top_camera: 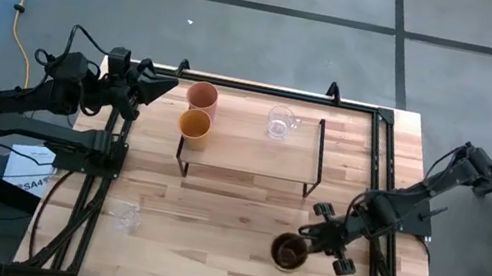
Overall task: Stack small to large cups/mugs on shelf
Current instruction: Put the green mug on the shelf
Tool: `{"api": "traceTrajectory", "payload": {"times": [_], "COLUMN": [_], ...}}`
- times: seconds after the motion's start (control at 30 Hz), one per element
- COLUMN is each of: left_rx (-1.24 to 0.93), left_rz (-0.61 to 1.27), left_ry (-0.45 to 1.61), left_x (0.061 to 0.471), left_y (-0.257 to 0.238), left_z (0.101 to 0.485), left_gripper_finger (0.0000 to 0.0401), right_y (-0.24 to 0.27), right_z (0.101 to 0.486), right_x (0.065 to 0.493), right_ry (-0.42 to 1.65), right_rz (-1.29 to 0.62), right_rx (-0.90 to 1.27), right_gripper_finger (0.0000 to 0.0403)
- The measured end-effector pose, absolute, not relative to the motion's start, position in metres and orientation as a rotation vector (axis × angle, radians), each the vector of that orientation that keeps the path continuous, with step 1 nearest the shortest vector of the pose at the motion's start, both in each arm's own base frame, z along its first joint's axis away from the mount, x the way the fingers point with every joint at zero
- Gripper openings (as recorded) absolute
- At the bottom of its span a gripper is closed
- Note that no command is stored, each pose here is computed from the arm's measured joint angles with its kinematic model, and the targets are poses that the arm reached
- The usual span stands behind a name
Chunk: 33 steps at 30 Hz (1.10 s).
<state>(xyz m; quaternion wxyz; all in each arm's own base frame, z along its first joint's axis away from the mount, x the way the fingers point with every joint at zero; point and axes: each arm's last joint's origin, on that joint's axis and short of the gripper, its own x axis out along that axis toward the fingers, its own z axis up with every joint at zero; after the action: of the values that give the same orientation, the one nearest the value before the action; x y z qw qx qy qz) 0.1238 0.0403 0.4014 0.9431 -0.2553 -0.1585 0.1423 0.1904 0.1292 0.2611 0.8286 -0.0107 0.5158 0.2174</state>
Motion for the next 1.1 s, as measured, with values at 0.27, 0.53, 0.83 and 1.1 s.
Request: {"api": "traceTrajectory", "payload": {"times": [0.27, 0.53, 0.83, 1.1], "left_rx": [-0.520, -0.520, -0.520, -0.522], "left_rz": [0.291, 0.290, 0.286, 0.286], "left_ry": [-0.323, -0.323, -0.323, -0.323], "left_x": [0.124, 0.124, 0.124, 0.124], "left_y": [0.040, 0.040, 0.040, 0.040], "left_z": [0.401, 0.401, 0.401, 0.401], "left_gripper_finger": [0.0003, 0.0003, 0.0003, 0.0003], "right_y": [0.104, 0.036, -0.031, -0.074], "right_z": [0.304, 0.355, 0.352, 0.354], "right_x": [0.217, 0.246, 0.312, 0.349], "right_ry": [0.913, 0.703, 0.766, 0.840], "right_rz": [0.352, 0.087, -0.031, -0.150], "right_rx": [-0.008, -0.010, -0.017, 0.052], "right_gripper_finger": [0.0026, 0.0026, 0.0026, 0.0026]}}
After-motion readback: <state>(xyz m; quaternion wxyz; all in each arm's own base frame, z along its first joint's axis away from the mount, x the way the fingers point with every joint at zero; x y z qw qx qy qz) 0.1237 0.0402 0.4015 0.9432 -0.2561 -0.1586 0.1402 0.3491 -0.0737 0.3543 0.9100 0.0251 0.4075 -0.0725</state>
